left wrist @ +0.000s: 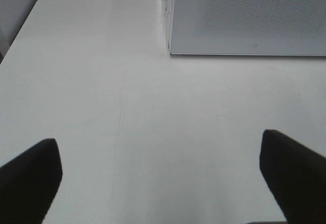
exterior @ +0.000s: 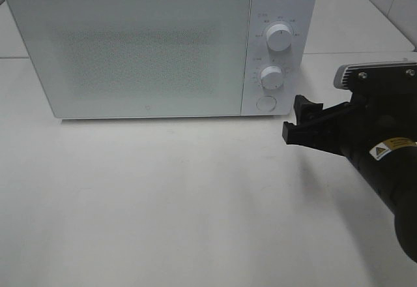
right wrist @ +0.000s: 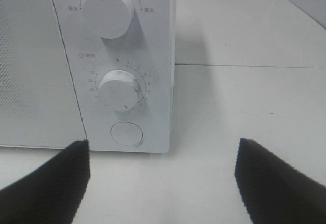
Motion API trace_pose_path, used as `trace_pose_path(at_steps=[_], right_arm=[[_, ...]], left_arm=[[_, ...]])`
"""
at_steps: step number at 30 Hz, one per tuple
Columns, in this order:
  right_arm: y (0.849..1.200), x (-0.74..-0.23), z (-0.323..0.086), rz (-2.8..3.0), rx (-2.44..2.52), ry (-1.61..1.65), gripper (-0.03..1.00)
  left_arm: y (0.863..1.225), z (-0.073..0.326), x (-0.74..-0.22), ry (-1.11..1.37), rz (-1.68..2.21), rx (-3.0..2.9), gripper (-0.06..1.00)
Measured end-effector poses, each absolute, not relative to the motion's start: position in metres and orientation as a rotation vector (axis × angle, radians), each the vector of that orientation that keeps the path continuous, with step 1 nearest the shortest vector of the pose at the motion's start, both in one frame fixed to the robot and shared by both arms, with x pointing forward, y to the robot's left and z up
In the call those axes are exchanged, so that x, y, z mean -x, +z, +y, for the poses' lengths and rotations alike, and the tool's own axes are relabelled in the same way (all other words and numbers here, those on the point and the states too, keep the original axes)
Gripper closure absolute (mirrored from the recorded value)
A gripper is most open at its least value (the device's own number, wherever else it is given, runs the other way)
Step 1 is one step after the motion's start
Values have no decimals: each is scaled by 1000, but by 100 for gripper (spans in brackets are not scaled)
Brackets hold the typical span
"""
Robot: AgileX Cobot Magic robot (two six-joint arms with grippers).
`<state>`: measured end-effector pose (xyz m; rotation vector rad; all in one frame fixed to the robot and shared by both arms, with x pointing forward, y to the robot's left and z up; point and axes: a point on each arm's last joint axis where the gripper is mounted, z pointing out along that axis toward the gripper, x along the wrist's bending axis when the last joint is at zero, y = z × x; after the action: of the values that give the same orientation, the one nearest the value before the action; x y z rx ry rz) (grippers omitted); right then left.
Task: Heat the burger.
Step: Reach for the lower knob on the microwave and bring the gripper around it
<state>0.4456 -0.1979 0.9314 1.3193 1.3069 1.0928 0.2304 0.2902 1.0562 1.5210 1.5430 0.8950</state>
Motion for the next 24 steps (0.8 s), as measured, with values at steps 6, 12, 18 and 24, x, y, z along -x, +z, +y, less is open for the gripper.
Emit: trace_pose_path(at_steps=[6, 12, 18, 24], right_arm=[[928, -456, -179, 1335, -1271, 1078, 20], [926, -464, -172, 1335, -1254, 1054, 20], [919, -473, -163, 1343, -1256, 1041, 20], [914, -487, -151, 1328, -1265, 1055, 20]], left_arm=[[1056, 290, -230, 895, 1543, -1521, -3], [1056, 290, -230, 895, 1543, -1521, -3], [1056, 290, -230, 895, 1543, -1521, -3], [1056, 290, -230, 895, 1543, -1521, -3]])
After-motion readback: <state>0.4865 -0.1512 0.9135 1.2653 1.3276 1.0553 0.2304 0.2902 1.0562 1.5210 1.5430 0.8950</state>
